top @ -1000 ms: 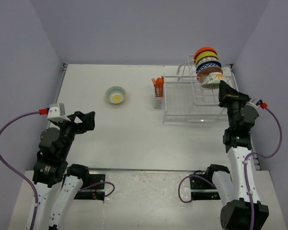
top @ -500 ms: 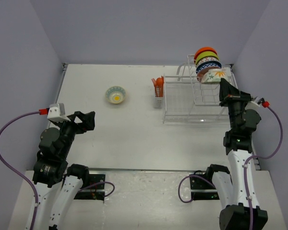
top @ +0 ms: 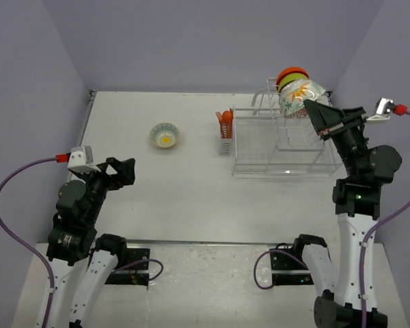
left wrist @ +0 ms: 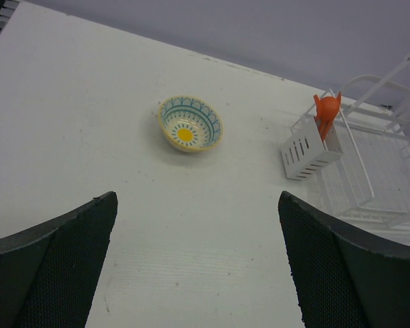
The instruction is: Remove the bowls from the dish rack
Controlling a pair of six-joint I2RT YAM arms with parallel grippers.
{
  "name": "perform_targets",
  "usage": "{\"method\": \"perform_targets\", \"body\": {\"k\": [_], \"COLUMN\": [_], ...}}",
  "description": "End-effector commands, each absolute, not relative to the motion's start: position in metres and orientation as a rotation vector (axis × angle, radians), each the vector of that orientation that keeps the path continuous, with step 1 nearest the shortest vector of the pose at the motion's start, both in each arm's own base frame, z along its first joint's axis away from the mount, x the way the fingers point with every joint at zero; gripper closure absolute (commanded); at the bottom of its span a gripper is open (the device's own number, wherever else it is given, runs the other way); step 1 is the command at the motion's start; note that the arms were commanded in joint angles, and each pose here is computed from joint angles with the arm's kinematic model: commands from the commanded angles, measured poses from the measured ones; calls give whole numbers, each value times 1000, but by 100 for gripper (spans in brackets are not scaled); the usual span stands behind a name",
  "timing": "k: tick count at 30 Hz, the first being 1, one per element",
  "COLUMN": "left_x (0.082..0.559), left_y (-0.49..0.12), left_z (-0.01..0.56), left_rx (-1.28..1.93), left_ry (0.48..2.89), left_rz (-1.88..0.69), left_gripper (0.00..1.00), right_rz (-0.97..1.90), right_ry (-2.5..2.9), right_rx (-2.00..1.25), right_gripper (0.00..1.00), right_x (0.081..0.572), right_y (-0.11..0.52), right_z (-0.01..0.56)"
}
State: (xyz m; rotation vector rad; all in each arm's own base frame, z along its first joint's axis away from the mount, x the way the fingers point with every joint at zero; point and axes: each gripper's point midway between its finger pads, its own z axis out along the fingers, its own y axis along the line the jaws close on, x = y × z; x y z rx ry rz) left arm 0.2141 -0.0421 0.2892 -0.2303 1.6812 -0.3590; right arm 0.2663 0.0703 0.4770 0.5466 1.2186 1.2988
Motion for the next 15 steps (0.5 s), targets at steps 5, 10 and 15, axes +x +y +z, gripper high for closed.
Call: {"method": "perform_targets", "body": {"k": [5, 10, 15], "left_x": [218, 246, 260], "left_y": [-50, -71, -99], "left_z": [352, 416, 446], "left_rx": [-224, -150, -40], "left_ry": [1613, 1639, 1686], "left_rz": [-421, -483, -596], "left_gripper": [0, 0, 1], "right_rz": [1106, 1036, 918], "right_ry": [1440, 1540, 1554], "right_rx": [-236, -554, -726], "right_gripper": [100, 100, 100], "right_x": [224, 211, 207], "right_y": [155, 202, 227], "right_z": [499, 467, 438]}}
